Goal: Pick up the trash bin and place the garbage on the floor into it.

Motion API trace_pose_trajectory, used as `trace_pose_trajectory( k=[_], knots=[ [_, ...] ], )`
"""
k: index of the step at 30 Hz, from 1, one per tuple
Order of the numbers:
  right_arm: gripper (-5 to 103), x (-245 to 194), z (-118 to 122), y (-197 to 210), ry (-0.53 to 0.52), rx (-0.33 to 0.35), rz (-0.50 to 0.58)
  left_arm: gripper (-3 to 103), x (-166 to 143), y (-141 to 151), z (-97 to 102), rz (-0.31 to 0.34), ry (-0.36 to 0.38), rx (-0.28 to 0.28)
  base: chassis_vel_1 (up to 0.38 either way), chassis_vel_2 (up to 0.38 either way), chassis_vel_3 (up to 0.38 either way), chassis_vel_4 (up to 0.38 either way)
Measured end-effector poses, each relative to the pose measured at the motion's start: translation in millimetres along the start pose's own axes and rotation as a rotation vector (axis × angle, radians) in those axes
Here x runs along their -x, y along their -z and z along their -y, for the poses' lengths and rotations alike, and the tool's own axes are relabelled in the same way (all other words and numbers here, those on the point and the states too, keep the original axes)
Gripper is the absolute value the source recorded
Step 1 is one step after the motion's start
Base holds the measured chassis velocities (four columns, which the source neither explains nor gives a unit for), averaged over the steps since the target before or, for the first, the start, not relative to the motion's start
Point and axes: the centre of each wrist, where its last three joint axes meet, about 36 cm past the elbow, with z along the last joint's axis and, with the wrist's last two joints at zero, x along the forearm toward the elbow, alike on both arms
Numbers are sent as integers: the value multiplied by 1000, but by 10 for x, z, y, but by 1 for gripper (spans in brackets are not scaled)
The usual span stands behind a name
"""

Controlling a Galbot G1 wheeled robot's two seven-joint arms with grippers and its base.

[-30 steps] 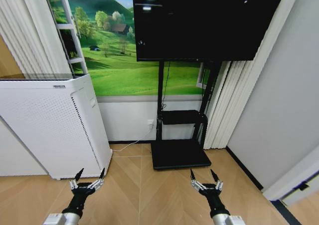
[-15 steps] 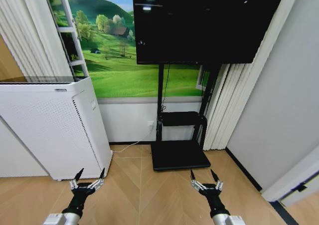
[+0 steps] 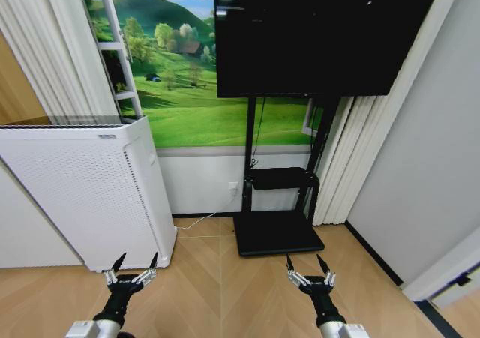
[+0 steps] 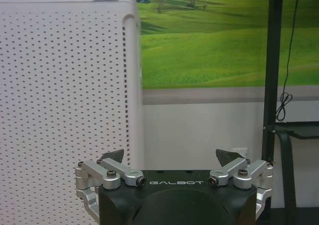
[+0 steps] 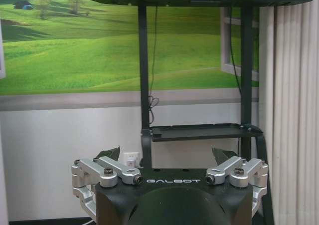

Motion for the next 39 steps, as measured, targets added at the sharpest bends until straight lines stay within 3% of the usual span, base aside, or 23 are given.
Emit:
trace_pose_trajectory(
  k=[9,19,39],
  knots=[
    [100,0,-1,0,0,0,0,100,0,0,-1,0,0,0,195,159,-175,-175],
    [100,0,1,0,0,0,0,100,0,0,1,0,0,0,-7,-54,-12,60],
    [100,0,0,1,0,0,0,100,0,1,0,0,0,0,232,-228,-244,251]
  ],
)
